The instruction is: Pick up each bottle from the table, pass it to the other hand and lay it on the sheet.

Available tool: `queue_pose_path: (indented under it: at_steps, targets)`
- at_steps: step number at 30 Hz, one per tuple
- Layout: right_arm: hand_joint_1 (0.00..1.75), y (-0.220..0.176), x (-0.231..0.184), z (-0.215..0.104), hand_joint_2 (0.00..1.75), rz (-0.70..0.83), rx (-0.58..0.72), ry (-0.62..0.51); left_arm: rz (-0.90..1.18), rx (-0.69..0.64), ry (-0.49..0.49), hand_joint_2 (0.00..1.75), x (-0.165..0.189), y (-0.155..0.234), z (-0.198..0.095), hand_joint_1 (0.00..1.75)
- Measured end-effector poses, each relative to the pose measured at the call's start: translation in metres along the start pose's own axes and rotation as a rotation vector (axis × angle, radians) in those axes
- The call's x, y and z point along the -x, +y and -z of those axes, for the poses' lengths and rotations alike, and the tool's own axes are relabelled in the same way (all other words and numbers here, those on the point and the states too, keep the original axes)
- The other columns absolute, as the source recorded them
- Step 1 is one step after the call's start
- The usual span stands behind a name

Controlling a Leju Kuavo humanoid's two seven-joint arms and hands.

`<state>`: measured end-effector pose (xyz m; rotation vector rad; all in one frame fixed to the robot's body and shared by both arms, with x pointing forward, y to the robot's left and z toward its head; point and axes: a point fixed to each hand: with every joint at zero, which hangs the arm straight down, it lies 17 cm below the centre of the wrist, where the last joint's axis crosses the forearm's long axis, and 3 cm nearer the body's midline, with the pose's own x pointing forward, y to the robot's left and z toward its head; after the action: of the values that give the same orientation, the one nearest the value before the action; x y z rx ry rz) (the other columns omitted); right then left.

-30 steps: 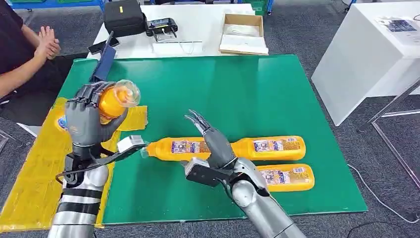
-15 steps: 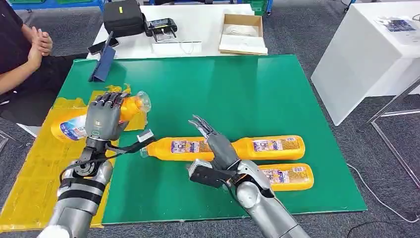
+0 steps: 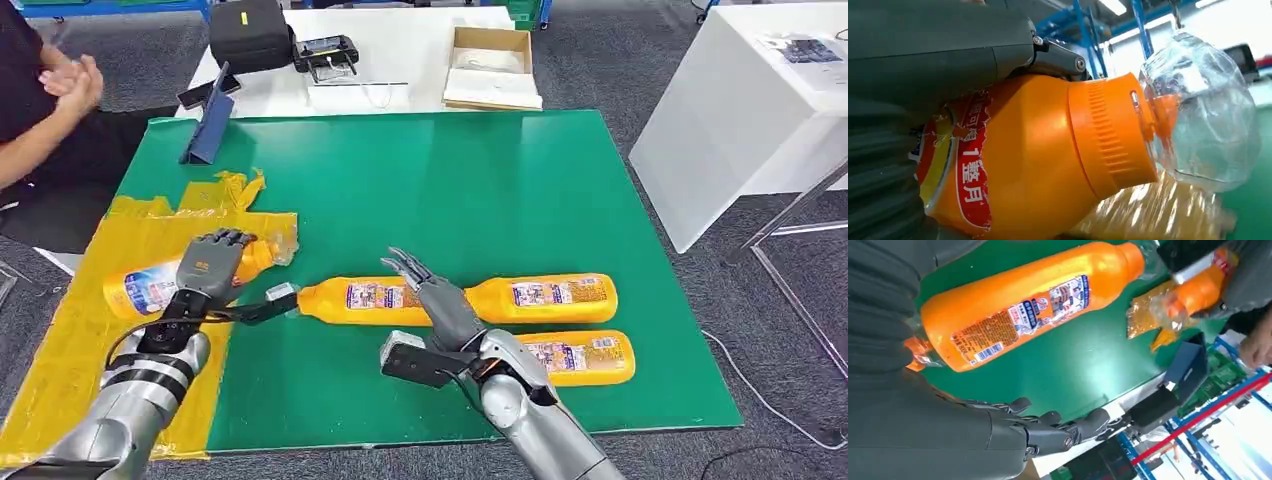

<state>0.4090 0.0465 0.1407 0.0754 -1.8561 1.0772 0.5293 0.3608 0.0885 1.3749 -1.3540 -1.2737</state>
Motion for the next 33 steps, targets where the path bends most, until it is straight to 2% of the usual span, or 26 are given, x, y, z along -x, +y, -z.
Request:
queue_pose_path:
  at_steps: [8,9,10,14,15,24,28,33]
  targets:
    - [0.0,0.0,0.016,-0.002,1.75,-0.053,0.006,0.062,-0.054,0.144,-0.064,1.75,0.012,-0.037,-0.024,1.75]
    - [0.0,-0.001,0.018,-0.001,1.75,-0.059,0.007,0.069,-0.052,0.154,-0.071,1.75,0.012,-0.038,-0.025,0.14]
    - [0.0,-0.002,0.02,0.0,1.75,-0.065,0.005,0.075,-0.046,0.168,-0.079,1.75,0.013,-0.041,-0.026,0.0]
    - [0.0,-0.009,0.03,0.006,1.75,-0.073,0.007,0.102,-0.063,0.198,-0.124,1.75,0.007,-0.045,-0.029,0.0]
    - [0.0,-0.011,0.031,0.008,1.75,-0.076,0.008,0.105,-0.063,0.203,-0.128,0.0,0.007,-0.045,-0.029,0.0]
    - [0.0,-0.013,0.036,0.028,1.75,-0.058,-0.001,0.136,-0.173,0.248,-0.185,0.0,-0.012,-0.046,-0.026,0.0]
    - [0.0,-0.004,0.032,0.037,1.75,-0.045,-0.02,0.14,-0.287,0.255,-0.221,0.0,-0.026,-0.042,-0.023,0.0]
    - [0.0,0.009,0.021,0.049,1.75,-0.024,-0.043,0.134,-0.323,0.272,-0.23,0.0,-0.031,-0.039,-0.017,0.0]
